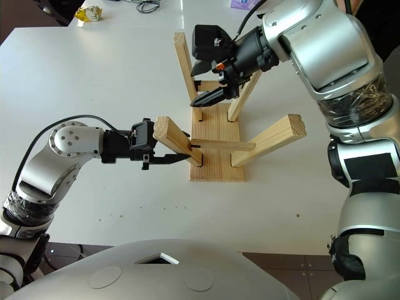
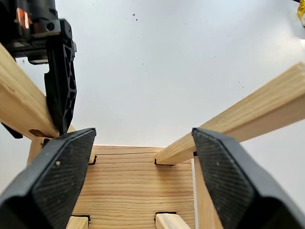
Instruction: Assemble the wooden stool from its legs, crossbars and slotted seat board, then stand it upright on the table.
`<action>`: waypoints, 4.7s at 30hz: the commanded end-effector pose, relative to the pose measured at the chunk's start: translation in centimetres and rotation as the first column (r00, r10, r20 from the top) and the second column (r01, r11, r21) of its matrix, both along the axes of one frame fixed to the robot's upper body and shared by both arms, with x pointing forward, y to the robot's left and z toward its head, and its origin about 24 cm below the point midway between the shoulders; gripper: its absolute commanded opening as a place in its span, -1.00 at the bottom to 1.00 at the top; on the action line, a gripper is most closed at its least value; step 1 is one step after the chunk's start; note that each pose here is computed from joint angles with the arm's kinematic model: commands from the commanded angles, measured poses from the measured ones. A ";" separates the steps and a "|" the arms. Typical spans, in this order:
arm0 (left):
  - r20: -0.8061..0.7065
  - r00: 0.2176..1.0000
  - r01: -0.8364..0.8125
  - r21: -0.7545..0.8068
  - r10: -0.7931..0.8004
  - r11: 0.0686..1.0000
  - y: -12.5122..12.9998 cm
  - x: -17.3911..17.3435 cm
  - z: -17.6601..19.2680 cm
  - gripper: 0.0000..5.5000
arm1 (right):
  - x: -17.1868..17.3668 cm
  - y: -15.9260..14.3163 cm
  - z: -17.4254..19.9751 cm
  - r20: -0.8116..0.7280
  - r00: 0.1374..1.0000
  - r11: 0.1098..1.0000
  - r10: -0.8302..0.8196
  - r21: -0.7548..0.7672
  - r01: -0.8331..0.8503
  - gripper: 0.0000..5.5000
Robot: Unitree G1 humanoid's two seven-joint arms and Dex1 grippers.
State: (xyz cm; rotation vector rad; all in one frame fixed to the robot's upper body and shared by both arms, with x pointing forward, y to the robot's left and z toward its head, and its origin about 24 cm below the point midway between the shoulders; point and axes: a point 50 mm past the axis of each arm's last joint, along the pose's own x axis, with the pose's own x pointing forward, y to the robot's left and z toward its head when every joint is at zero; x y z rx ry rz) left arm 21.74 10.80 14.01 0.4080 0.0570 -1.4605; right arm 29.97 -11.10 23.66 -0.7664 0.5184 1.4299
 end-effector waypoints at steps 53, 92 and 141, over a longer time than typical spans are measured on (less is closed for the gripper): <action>0.015 0.955 -0.296 0.014 0.296 0.955 3.0 1.0 -0.8 -0.24 | -8.0 -14.7 -6.7 -0.034 0.486 0.420 -0.873 0.453 0.786 0.36; -0.029 0.823 -0.553 0.184 0.567 0.812 10.2 -1.2 -2.2 0.32 | -8.5 -16.1 -10.0 0.166 0.194 0.250 -0.967 0.465 0.849 0.36; 0.182 0.340 -0.927 -0.101 0.922 0.362 8.5 3.3 -0.1 0.32 | -6.6 -12.1 -9.0 0.205 -0.060 0.081 -0.977 0.617 0.783 0.36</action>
